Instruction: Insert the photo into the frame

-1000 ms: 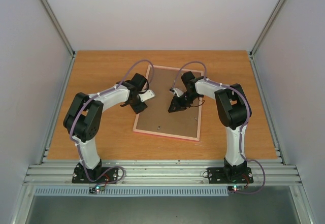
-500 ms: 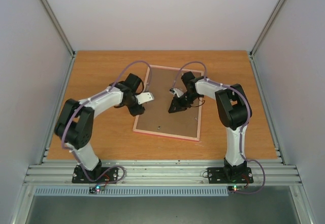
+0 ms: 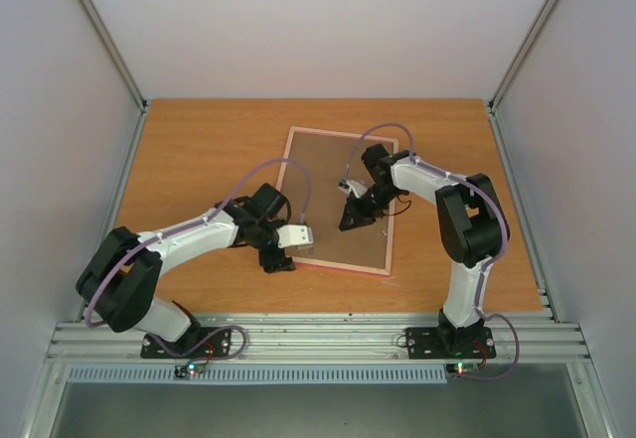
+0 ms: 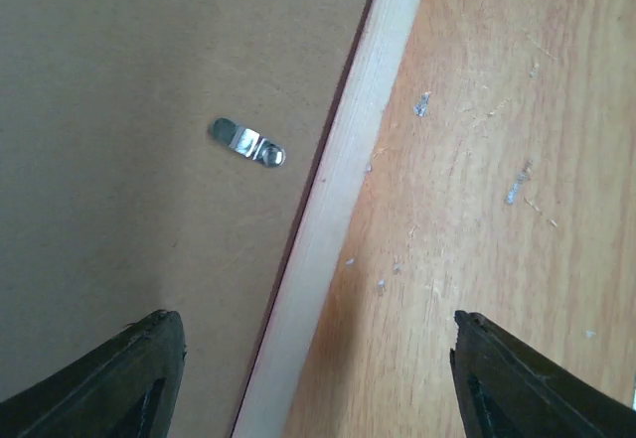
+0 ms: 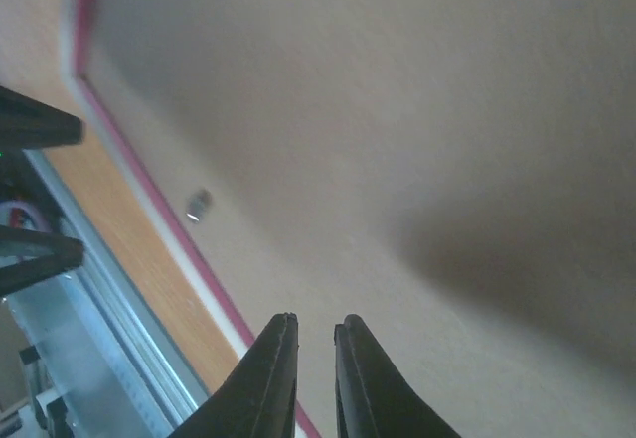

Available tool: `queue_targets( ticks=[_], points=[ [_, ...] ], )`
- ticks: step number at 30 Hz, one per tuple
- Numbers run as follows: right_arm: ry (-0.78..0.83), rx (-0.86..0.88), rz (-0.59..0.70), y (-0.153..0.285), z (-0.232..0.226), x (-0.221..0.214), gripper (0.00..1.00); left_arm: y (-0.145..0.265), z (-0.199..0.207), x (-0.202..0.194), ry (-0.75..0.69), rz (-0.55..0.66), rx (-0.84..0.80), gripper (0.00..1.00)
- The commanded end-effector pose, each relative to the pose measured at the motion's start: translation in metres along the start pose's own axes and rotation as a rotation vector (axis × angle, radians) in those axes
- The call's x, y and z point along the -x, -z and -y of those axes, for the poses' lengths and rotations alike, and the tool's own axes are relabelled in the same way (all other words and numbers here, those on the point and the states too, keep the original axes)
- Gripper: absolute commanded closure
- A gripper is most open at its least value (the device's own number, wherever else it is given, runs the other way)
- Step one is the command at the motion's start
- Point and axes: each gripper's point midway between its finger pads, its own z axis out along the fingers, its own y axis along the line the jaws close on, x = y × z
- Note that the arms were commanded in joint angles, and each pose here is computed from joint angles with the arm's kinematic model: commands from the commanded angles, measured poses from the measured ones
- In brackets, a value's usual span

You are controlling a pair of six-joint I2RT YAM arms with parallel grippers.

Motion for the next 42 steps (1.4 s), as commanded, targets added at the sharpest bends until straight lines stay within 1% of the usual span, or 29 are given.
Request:
queue_targets(
  ticks=[1,5,9,13,16,21,25,31,34,38,42],
  points=[
    [-0.068,-0.117,-0.142,-0.014,0.035,-0.037,0.89,-0.020,-0.014,0.014,-0.024,0.021,0.071,0.26],
    [-0.089,-0.178,-0.164,-0.012,0.051,-0.045,0.90,-0.038,-0.018,0.010,-0.054,-0.044,0.088,0.28],
    [-0.104,-0.188,-0.180,-0.015,0.056,-0.044,0.91,-0.045,-0.009,0.006,-0.151,-0.057,0.066,0.31],
    [-0.105,-0.190,-0.189,-0.017,0.058,-0.045,0.91,-0.049,-0.012,0.009,-0.186,-0.079,0.069,0.32],
    [-0.113,-0.182,-0.195,-0.020,0.059,-0.046,0.91,-0.052,-0.003,0.005,-0.207,-0.102,0.028,0.37],
    [-0.115,-0.181,-0.198,-0.021,0.060,-0.047,0.91,-0.056,0.014,0.004,-0.288,-0.129,-0.011,0.39],
    [-0.123,-0.175,-0.202,-0.023,0.061,-0.048,0.91,-0.061,0.022,0.008,-0.314,-0.146,-0.033,0.41],
    [-0.130,-0.171,-0.201,-0.022,0.062,-0.047,0.92,-0.066,0.024,0.004,-0.309,-0.187,-0.071,0.47],
    [-0.138,-0.171,-0.198,-0.021,0.065,-0.047,0.92,-0.066,0.029,0.003,-0.325,-0.191,-0.092,0.47],
    [-0.139,-0.171,-0.198,-0.022,0.066,-0.048,0.92,-0.066,0.039,0.003,-0.377,-0.189,-0.118,0.47],
    [-0.142,-0.168,-0.194,-0.020,0.067,-0.048,0.92,-0.070,0.044,-0.001,-0.447,-0.203,-0.131,0.50]
  ],
)
